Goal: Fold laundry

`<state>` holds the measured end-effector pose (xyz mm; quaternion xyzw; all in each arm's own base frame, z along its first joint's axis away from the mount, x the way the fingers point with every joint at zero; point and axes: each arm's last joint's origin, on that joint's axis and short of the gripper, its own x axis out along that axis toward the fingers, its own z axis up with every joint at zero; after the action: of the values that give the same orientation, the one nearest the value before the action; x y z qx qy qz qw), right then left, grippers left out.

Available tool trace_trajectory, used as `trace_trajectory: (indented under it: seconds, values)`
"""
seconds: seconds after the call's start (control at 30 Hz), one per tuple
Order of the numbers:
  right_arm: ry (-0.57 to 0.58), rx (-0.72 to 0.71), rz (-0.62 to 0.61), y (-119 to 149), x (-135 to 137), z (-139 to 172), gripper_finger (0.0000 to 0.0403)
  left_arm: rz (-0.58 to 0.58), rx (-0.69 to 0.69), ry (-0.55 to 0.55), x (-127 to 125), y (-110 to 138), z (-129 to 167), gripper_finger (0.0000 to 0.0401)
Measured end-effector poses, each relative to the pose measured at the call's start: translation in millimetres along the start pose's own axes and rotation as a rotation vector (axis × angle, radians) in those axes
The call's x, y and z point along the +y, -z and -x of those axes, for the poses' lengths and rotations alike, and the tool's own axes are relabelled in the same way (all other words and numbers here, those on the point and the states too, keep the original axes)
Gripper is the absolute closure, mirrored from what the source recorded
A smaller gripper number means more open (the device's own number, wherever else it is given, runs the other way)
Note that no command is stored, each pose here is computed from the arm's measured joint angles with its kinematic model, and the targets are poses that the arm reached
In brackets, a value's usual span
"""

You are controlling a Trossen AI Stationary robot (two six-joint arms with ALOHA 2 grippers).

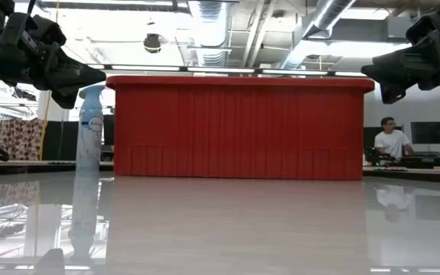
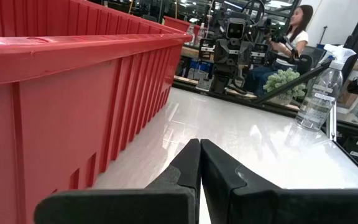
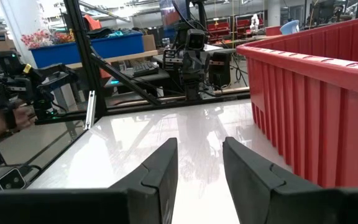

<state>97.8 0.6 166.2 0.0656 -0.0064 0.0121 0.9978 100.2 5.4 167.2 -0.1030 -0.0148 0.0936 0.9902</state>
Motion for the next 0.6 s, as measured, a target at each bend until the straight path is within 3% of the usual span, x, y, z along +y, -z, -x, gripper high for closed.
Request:
trace_trajectory:
  seconds: [0.6]
  values:
    - [-0.005, -0.025, 0.018, -2.4, 0.4, 0.0, 0.0251, 0.000, 0.000, -0.001, 0.0, 0.0, 0.0, 0.0401]
